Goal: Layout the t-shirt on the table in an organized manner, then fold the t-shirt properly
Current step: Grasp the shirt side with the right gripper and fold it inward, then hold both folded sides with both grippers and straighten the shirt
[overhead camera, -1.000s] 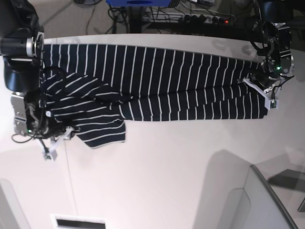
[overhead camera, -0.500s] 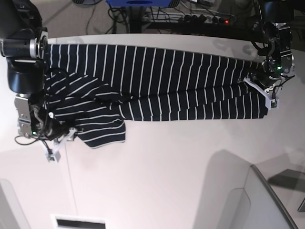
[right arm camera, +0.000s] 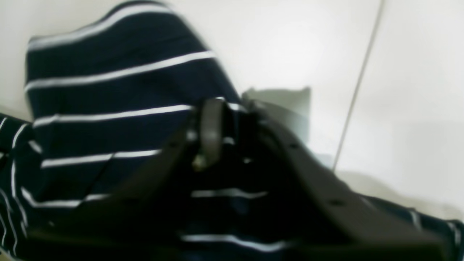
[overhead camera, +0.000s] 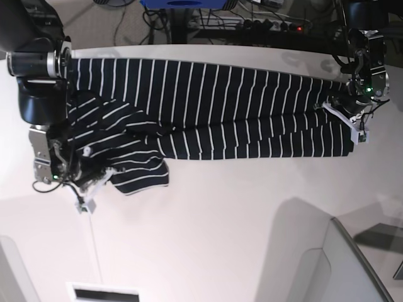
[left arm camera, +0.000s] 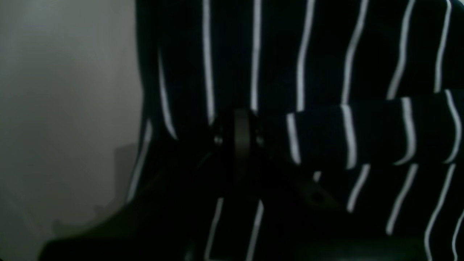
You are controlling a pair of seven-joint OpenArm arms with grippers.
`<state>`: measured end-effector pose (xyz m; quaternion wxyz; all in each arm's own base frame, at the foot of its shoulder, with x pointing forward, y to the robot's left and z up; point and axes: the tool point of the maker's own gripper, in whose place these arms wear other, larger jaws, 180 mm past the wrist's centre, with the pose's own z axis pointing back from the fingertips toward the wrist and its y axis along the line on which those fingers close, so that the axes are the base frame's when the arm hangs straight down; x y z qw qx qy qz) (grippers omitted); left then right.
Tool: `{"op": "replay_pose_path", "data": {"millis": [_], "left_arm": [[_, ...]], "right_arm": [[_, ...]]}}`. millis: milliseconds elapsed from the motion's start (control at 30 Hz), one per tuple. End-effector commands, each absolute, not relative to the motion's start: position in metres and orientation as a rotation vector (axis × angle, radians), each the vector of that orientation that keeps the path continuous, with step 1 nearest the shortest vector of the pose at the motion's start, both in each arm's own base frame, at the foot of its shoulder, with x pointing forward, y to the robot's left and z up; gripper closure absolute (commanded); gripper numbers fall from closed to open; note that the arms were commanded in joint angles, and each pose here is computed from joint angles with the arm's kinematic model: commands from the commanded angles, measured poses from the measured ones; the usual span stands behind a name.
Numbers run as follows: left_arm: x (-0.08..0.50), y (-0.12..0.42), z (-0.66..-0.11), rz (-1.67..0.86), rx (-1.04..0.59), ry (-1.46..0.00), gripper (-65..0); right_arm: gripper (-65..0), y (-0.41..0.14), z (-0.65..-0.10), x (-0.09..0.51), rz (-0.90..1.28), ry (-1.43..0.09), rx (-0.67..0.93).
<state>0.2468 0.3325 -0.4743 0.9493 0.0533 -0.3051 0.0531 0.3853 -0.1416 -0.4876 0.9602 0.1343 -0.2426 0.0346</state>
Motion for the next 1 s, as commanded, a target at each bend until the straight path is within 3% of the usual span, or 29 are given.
{"op": "replay_pose_path", "data": {"millis": [0, 433, 967], "left_arm": [[0.256, 0.341, -0.463, 0.104, 0.128, -0.657, 0.0], [0.255, 0.343, -0.472, 0.122, 0.121, -0.631, 0.0], [0.256, 0.345, -0.470, 0.126, 0.125, -0.637, 0.0]], "right_arm": [[-0.8, -0.142, -0.471, 0.404, 0.066, -0.546, 0.280], [0.0, -0.145, -0.434, 0.413, 0.127, -0.583, 0.241], [0.0, -0.134, -0.408, 0.317, 0.195, -0.485, 0.177]]}}
